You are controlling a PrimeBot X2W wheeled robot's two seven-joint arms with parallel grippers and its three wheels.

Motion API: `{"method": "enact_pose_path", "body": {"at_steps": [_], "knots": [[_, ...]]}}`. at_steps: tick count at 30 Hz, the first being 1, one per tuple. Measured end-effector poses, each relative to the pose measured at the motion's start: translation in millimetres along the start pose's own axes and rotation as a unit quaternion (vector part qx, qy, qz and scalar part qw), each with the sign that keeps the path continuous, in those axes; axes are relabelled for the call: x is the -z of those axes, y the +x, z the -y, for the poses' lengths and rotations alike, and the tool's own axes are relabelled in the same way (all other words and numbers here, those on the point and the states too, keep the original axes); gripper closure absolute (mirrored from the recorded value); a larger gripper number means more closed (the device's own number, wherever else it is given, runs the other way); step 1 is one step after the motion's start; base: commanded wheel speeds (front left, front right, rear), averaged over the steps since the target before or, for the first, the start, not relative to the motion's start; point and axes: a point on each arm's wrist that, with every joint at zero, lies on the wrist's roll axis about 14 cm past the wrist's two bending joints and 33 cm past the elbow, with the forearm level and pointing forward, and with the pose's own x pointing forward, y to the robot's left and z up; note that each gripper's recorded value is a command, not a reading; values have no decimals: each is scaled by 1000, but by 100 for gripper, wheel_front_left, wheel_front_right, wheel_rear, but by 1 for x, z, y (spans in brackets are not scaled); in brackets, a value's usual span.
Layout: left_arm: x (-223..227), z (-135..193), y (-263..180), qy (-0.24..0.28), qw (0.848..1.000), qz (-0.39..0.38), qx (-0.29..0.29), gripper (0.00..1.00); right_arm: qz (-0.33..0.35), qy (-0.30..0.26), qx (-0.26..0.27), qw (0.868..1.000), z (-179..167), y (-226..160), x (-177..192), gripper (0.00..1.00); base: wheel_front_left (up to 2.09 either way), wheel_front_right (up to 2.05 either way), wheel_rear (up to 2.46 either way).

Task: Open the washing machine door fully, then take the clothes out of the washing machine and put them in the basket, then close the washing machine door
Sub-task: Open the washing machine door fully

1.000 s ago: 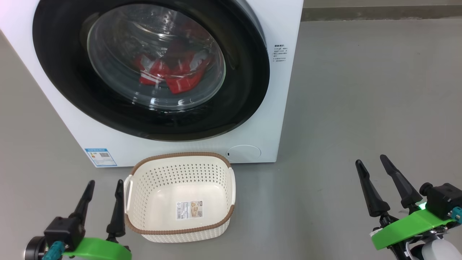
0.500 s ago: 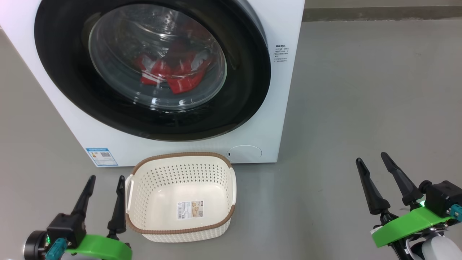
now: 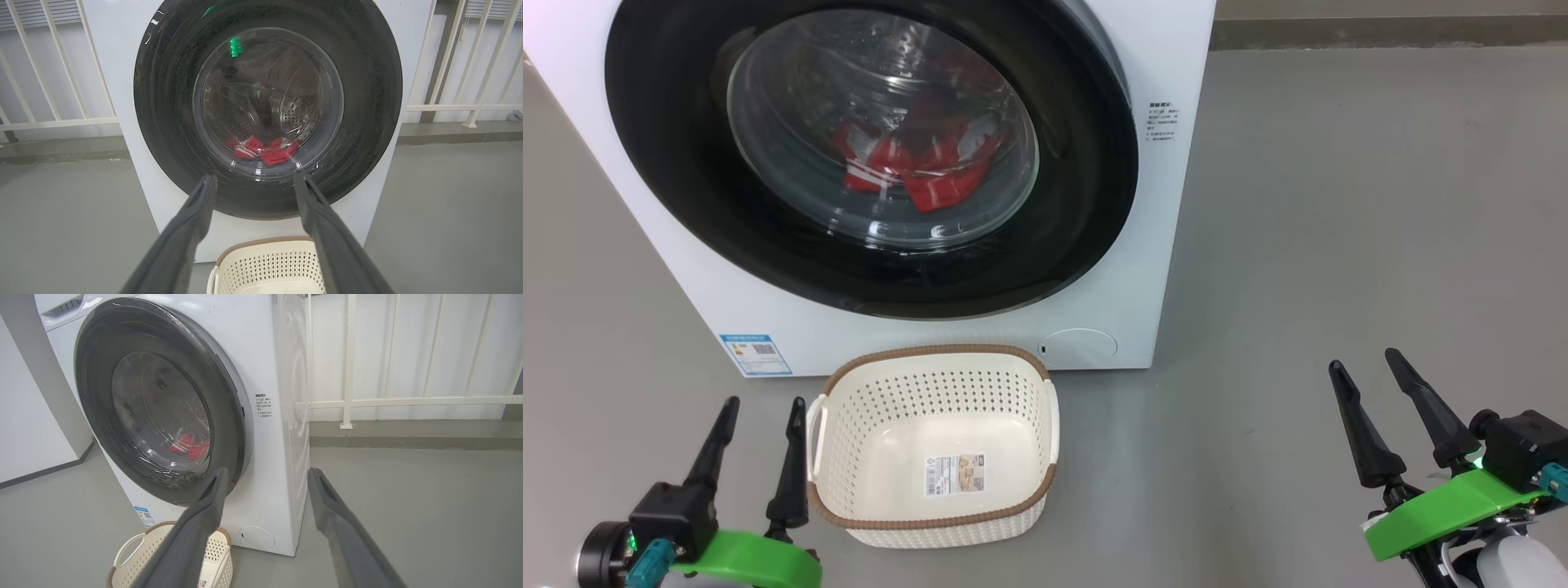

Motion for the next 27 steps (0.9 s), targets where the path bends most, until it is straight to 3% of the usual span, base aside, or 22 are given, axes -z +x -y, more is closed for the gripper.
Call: {"method": "enact_pose_path", "body": {"at_steps": [16, 27], "knots": [[4, -2, 1, -1, 1000, -5, -4, 0, -6, 2, 2, 1000, 3, 5, 5, 0, 0, 0, 0], [4, 0, 11, -4, 1000, -1, 1, 0, 11, 4, 3, 1000, 11, 31, -5, 0, 0, 0, 0]]}}
